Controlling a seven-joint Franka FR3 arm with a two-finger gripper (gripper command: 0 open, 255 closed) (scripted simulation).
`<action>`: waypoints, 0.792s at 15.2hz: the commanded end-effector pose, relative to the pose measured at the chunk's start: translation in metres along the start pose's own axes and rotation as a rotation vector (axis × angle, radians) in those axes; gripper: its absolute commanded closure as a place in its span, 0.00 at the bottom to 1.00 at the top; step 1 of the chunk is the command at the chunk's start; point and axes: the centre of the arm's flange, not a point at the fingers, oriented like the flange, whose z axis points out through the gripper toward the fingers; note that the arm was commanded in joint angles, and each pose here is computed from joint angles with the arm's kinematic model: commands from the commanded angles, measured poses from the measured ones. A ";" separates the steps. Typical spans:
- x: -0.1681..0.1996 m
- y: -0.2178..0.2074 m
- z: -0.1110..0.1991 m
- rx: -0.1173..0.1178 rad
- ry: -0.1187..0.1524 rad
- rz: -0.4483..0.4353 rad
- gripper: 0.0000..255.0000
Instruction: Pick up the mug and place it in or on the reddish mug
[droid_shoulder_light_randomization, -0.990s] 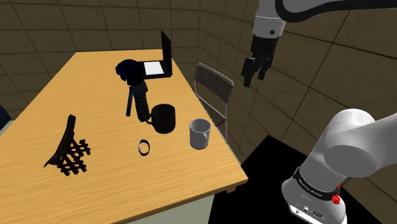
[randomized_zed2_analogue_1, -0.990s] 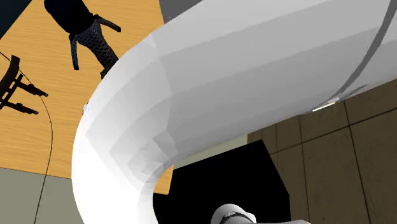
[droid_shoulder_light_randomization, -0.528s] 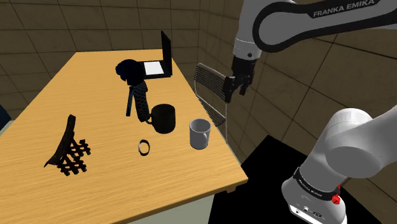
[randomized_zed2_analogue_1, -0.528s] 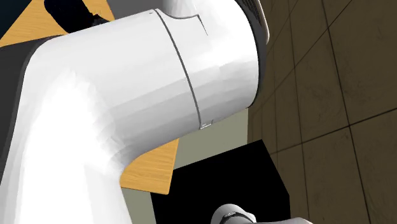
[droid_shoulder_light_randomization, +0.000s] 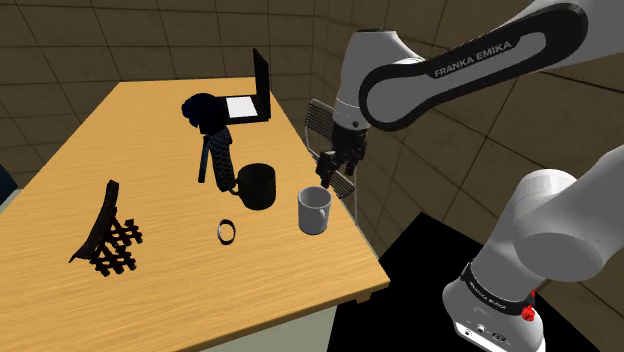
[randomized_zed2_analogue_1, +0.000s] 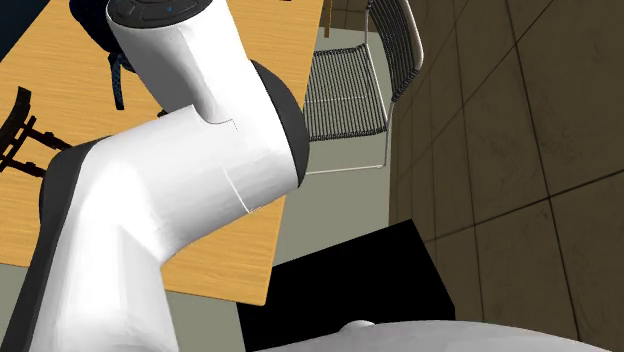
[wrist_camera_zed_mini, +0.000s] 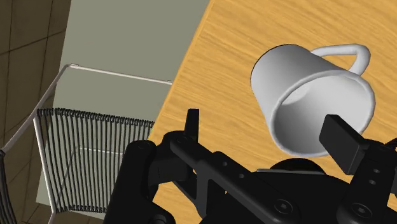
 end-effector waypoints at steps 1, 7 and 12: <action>0.008 -0.017 0.023 0.012 0.011 -0.003 0.00; 0.010 -0.020 0.052 0.014 0.013 -0.004 0.00; 0.010 -0.020 0.066 0.014 0.013 -0.004 0.00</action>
